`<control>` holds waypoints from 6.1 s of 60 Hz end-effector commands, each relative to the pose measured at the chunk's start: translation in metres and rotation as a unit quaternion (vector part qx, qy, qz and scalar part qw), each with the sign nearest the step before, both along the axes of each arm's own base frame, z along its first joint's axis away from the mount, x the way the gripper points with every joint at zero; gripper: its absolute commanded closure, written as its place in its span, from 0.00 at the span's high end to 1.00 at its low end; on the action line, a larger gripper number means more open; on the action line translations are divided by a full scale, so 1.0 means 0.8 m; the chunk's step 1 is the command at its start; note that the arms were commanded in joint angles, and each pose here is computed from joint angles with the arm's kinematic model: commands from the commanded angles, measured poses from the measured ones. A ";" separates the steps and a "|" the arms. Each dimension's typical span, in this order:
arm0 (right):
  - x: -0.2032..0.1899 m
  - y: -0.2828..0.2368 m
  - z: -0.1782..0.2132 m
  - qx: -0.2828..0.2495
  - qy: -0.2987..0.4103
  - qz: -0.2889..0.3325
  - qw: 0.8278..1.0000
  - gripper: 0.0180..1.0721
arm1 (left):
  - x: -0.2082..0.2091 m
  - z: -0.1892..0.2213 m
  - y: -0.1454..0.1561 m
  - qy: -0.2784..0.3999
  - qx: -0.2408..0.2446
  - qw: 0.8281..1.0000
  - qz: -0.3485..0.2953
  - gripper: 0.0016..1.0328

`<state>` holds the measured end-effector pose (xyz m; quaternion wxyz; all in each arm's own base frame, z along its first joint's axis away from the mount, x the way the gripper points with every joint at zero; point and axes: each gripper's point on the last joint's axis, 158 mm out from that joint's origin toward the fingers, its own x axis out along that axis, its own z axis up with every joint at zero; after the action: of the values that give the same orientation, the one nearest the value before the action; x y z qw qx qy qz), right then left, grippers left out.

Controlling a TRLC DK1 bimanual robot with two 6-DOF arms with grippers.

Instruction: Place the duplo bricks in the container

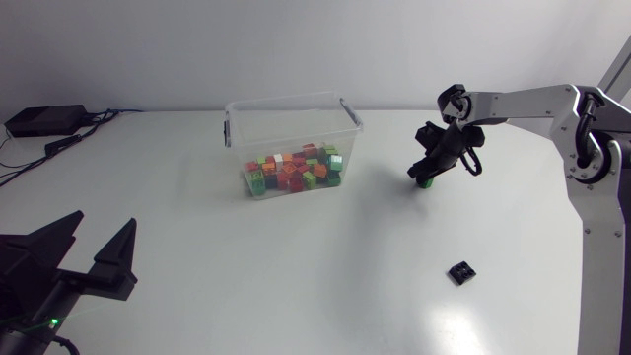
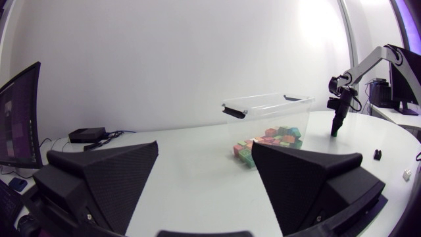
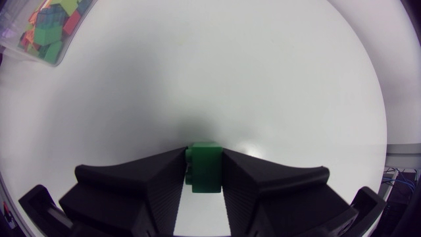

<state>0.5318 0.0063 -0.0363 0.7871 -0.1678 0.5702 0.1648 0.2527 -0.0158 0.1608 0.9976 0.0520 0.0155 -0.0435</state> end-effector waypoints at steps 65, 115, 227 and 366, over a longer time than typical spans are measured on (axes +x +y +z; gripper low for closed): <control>-0.041 0.361 0.289 0.184 -0.275 0.087 0.940 0.22 | 0.001 -0.005 0.001 -0.002 0.004 1.000 -0.001 0.96; -0.053 0.283 0.303 0.136 -0.270 0.030 0.953 0.96 | 0.001 -0.005 0.001 -0.002 0.004 1.000 -0.001 0.96; -0.315 0.002 0.014 -0.011 0.092 -0.022 0.996 0.26 | 0.001 -0.005 0.000 -0.002 0.004 1.000 -0.001 0.96; -0.282 0.110 0.179 -0.018 -0.002 0.084 0.996 0.95 | 0.001 -0.005 0.001 -0.002 0.004 1.000 -0.001 0.96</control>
<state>0.3342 0.1132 0.1318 0.8044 -0.1867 0.5264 0.2026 0.2527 -0.0158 0.1608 0.9976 0.0520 0.0155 -0.0435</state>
